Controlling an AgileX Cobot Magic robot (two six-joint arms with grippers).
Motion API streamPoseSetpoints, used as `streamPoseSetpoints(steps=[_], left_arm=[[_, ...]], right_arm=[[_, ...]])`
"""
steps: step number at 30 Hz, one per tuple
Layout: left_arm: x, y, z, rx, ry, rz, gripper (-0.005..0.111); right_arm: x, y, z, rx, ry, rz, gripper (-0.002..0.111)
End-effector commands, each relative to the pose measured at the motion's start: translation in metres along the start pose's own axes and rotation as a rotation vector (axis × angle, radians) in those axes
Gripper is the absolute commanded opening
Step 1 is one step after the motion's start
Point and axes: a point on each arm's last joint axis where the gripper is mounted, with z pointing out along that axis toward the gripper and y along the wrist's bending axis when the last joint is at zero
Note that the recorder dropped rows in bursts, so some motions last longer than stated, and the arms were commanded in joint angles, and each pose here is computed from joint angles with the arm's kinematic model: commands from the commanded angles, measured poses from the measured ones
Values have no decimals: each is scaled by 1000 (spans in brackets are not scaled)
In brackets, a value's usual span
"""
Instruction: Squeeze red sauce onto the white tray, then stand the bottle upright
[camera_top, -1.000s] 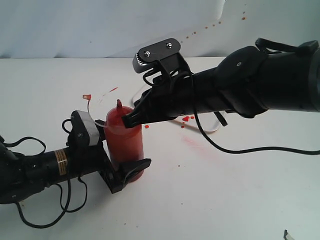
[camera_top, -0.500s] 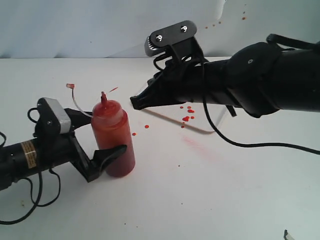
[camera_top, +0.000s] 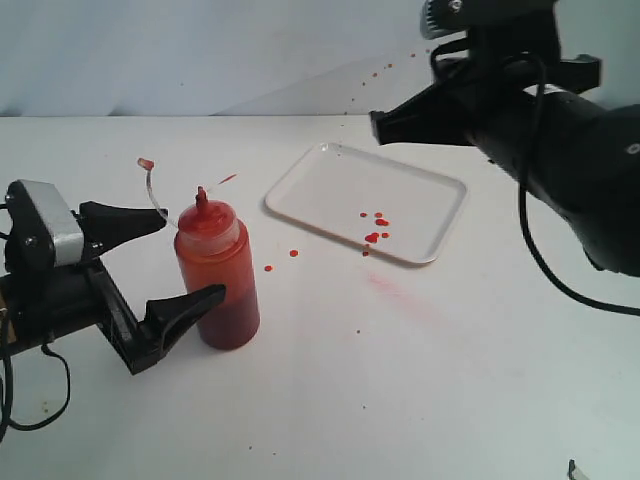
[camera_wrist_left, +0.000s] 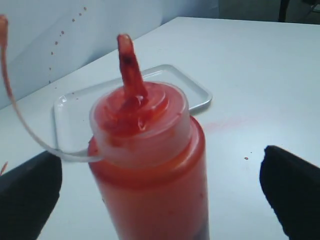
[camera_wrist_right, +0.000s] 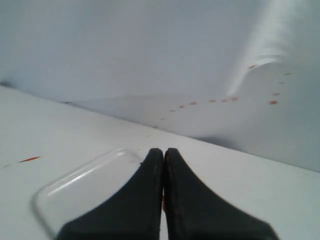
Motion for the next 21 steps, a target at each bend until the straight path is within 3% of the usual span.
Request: streamPoseSetpoints(steps=[1, 7, 12, 15, 17, 21], left_arm=[[-15, 1, -15, -107, -17, 1, 105], [-52, 4, -41, -281, -101, 76, 105], [-80, 7, -66, -450, -221, 58, 103], [-92, 10, -79, -551, -313, 18, 93], [-96, 15, -85, -628, -346, 2, 71], [-100, 22, -92, -725, -436, -6, -1]], right_arm=[[11, -30, -9, 299, -26, -18, 0], [38, -59, -3, 337, 30, 94, 0], [48, -81, 0, 380, 46, 180, 0], [50, -90, 1, 405, 46, 226, 0], [50, -91, 3, 371, 44, 221, 0], [42, -85, 7, 262, -15, 69, 0]])
